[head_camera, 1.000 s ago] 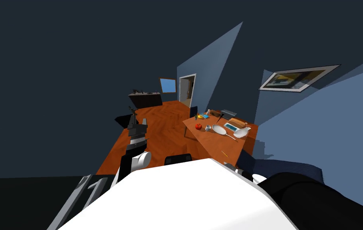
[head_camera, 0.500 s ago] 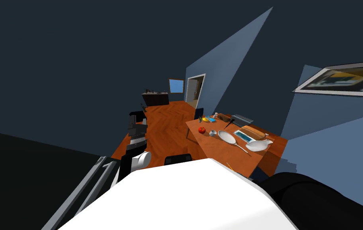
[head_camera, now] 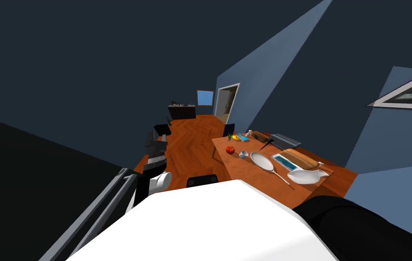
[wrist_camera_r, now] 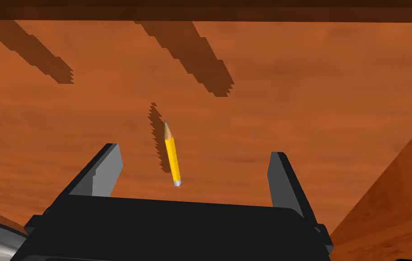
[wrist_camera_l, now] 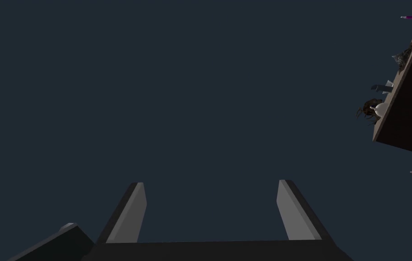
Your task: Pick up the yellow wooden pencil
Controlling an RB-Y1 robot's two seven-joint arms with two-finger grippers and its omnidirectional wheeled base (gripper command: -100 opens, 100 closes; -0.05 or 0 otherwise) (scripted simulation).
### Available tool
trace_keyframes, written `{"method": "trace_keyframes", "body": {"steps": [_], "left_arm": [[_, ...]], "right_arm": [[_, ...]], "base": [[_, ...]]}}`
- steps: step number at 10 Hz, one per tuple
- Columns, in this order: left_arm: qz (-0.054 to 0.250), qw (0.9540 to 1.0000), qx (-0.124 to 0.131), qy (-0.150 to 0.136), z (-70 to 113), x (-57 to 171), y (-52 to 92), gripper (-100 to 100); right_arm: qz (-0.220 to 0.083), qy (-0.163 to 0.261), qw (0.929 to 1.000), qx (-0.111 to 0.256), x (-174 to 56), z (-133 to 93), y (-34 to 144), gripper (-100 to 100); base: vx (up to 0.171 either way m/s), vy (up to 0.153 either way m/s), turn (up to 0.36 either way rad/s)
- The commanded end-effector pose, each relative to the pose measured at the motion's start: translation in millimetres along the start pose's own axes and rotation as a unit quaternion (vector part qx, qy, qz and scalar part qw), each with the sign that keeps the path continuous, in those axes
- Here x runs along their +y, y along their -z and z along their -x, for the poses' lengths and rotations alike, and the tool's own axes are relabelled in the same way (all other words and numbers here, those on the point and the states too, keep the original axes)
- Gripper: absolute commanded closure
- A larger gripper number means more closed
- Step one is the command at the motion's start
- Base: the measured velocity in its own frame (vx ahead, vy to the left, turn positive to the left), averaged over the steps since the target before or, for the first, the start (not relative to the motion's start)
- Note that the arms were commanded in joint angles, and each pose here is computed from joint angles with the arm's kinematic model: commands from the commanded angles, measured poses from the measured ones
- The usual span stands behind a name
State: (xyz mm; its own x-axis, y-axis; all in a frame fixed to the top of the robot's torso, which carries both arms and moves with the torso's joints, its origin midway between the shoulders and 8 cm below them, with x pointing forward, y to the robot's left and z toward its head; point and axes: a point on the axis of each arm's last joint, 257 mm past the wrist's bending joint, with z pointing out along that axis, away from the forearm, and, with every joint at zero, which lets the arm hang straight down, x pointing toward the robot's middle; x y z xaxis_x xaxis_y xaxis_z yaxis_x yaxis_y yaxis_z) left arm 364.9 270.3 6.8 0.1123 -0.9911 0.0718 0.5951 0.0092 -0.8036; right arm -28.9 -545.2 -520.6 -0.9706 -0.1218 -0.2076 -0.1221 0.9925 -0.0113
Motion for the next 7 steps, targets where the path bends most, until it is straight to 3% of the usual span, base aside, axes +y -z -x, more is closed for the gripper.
{"method": "trace_keyframes", "body": {"steps": [1,2,3,4,6,7], "left_arm": [[0.0,1.0,0.0,0.0,0.0,0.0,0.0,0],[0.0,1.0,0.0,0.0,0.0,0.0,0.0,0],[0.0,1.0,0.0,0.0,0.0,0.0,0.0,0],[0.0,1.0,0.0,0.0,0.0,0.0,0.0,0],[0.0,1.0,0.0,0.0,0.0,0.0,0.0,0],[0.0,1.0,0.0,0.0,0.0,0.0,0.0,0]], "right_arm": [[-0.001,0.004,0.9999,0.016,2.3,-12.8,0.3,-100],[0.0,0.003,0.9999,0.01,1.6,-9.8,-0.3,-100],[0.0,0.003,0.9999,0.011,1.4,-10.4,-0.3,0],[-0.002,-0.001,1.0,0.009,7.5,-12.7,-9.0,-100],[-0.004,-0.007,0.9999,0.008,15.9,-15.5,-20.0,-100],[-0.003,-0.005,0.9999,0.008,14.7,-14.5,-16.0,-100]], "base": [[-0.001,-0.121,0.223],[-0.002,-0.053,0.044],[0.0,-0.011,-0.005],[-0.008,-0.024,0.063],[-0.017,-0.037,0.084],[-0.009,-0.018,0.015]]}}
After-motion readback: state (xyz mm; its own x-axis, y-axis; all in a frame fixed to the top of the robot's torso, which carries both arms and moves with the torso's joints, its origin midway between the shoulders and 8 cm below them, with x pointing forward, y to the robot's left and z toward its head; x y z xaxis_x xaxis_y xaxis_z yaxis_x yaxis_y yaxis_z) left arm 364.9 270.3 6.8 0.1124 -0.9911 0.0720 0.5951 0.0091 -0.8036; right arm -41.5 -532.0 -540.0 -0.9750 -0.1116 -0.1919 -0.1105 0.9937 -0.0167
